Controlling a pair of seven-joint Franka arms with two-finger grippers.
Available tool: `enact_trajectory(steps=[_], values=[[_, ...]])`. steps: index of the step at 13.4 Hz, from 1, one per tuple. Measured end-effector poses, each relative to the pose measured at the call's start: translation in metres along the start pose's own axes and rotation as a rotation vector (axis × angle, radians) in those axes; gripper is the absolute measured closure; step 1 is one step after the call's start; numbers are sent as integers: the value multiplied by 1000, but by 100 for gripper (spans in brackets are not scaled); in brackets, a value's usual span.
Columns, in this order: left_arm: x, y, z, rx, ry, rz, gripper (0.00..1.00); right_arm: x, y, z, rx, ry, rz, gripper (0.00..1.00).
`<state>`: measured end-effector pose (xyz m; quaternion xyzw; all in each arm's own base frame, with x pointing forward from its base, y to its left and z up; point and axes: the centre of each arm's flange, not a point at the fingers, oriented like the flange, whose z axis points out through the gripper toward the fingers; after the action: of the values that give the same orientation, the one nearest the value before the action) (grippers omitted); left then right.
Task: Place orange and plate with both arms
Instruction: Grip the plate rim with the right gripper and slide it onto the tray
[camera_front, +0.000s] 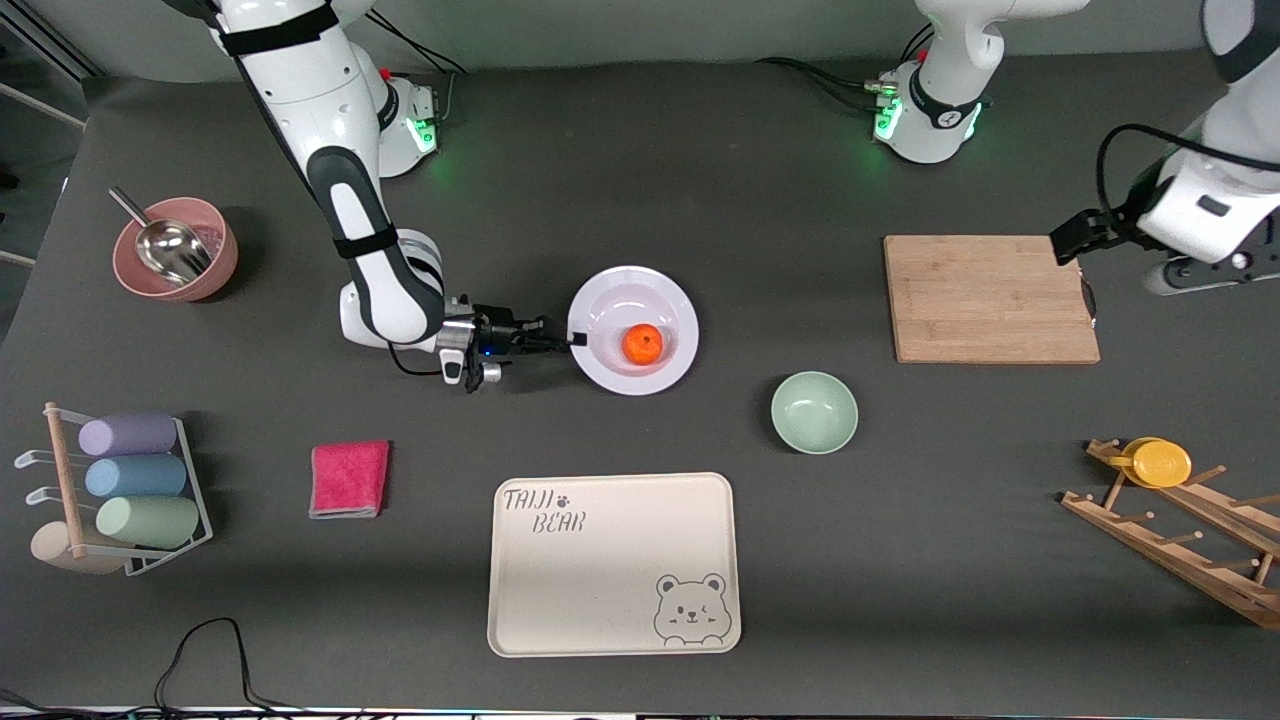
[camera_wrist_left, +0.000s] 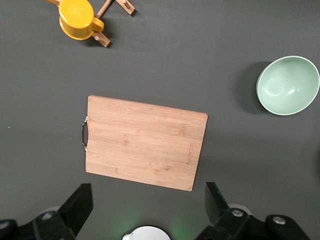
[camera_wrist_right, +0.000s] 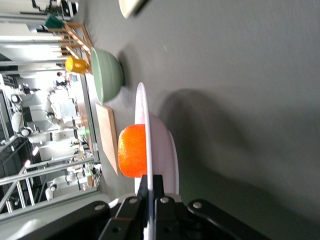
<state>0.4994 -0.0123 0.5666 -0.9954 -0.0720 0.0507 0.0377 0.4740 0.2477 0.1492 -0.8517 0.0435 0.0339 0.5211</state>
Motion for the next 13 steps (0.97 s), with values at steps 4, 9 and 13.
enact_trajectory(steps=[4,9,13], values=[[5,-28,-2,-11,9,-4,0,42,-42,-14,41,59,-22,95],[16,-35,-14,-3,-22,17,0,122,-133,-45,129,158,-66,95],[21,-18,-9,7,-37,43,0,192,-148,-61,137,217,-105,95]])
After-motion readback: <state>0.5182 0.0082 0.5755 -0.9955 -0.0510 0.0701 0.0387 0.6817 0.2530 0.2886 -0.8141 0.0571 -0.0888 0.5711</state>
